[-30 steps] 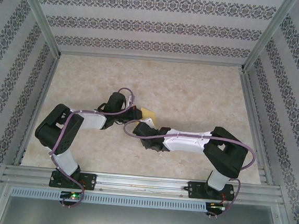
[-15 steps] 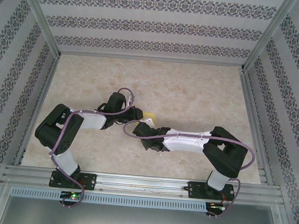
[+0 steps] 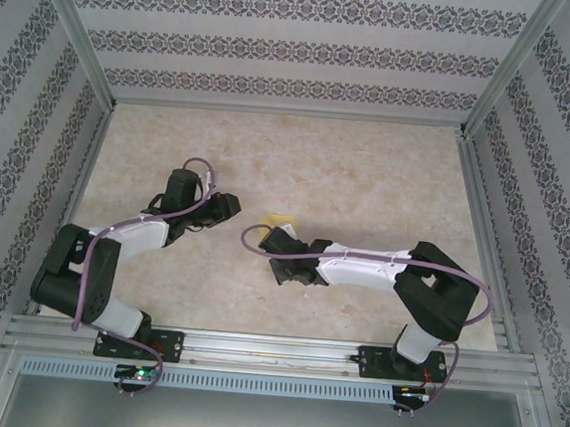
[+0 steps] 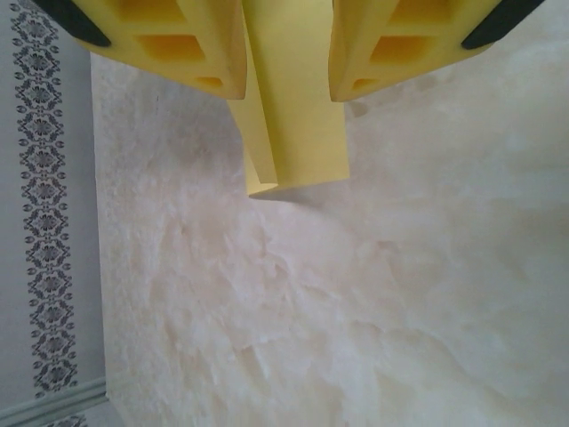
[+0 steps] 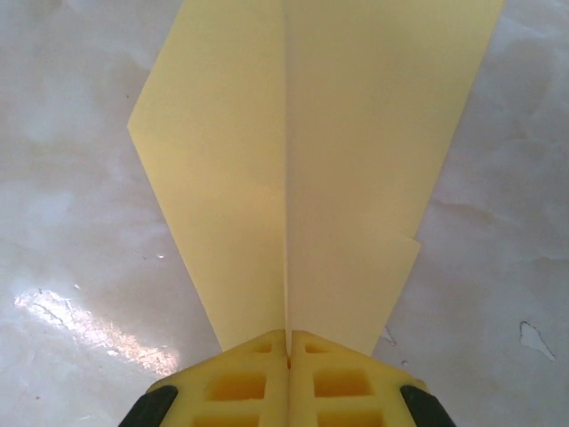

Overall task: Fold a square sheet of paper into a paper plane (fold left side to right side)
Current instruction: Fourth fold the wing at the center of the table.

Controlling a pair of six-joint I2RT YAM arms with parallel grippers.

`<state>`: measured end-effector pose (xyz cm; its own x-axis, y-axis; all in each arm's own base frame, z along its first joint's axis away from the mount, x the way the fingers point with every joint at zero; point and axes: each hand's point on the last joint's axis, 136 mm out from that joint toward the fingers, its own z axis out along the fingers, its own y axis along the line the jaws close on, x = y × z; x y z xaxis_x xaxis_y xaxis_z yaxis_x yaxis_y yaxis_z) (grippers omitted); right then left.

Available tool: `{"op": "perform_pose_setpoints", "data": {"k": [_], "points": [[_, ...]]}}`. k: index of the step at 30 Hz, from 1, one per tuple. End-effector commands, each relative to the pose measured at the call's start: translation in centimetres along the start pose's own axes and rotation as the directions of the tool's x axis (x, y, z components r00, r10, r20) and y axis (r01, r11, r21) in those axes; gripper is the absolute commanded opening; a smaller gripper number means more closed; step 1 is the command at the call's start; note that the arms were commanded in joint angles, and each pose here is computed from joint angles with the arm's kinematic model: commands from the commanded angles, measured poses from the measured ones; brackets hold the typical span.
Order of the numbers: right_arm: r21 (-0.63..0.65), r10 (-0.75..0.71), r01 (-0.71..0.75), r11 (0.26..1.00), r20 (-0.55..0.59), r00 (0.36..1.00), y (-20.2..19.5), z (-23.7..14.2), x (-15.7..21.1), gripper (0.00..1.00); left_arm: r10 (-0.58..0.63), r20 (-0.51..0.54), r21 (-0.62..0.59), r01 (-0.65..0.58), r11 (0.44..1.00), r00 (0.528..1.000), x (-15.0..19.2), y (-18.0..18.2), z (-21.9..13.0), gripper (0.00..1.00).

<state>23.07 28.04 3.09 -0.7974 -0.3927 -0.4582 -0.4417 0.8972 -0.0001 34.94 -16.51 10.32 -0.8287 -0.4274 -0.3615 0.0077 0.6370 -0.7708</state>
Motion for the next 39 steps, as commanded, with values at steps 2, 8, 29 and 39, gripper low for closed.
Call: {"op": "perform_pose_setpoints", "data": {"k": [2, 8, 29, 39], "points": [[-0.219, 0.062, -0.065, 0.974, -0.021, 0.998, 1.3, -1.0, -0.2, 0.0, 0.05, -0.066, -0.032, -0.052, 0.998, 0.997, 1.8, 0.8, -1.6, 0.3], [-0.418, 0.138, -0.157, 0.895, -0.076, 0.987, 1.7, -1.4, 0.1, 0.0, 0.056, -0.12, 0.021, -0.054, 0.998, 0.991, 3.4, 0.2, -1.5, 0.3], [-0.663, 0.299, -0.324, 0.675, -0.156, 0.941, 0.6, -1.5, 0.3, 0.0, 0.088, -0.259, 0.038, -0.081, 0.996, 0.962, 9.3, -2.5, 4.0, 0.38], [-0.68, 0.314, -0.346, 0.647, -0.176, 0.933, 0.4, -1.1, 0.7, 0.0, 0.099, -0.282, 0.046, -0.089, 0.995, 0.954, 10.3, -3.8, 6.8, 0.4]]}}
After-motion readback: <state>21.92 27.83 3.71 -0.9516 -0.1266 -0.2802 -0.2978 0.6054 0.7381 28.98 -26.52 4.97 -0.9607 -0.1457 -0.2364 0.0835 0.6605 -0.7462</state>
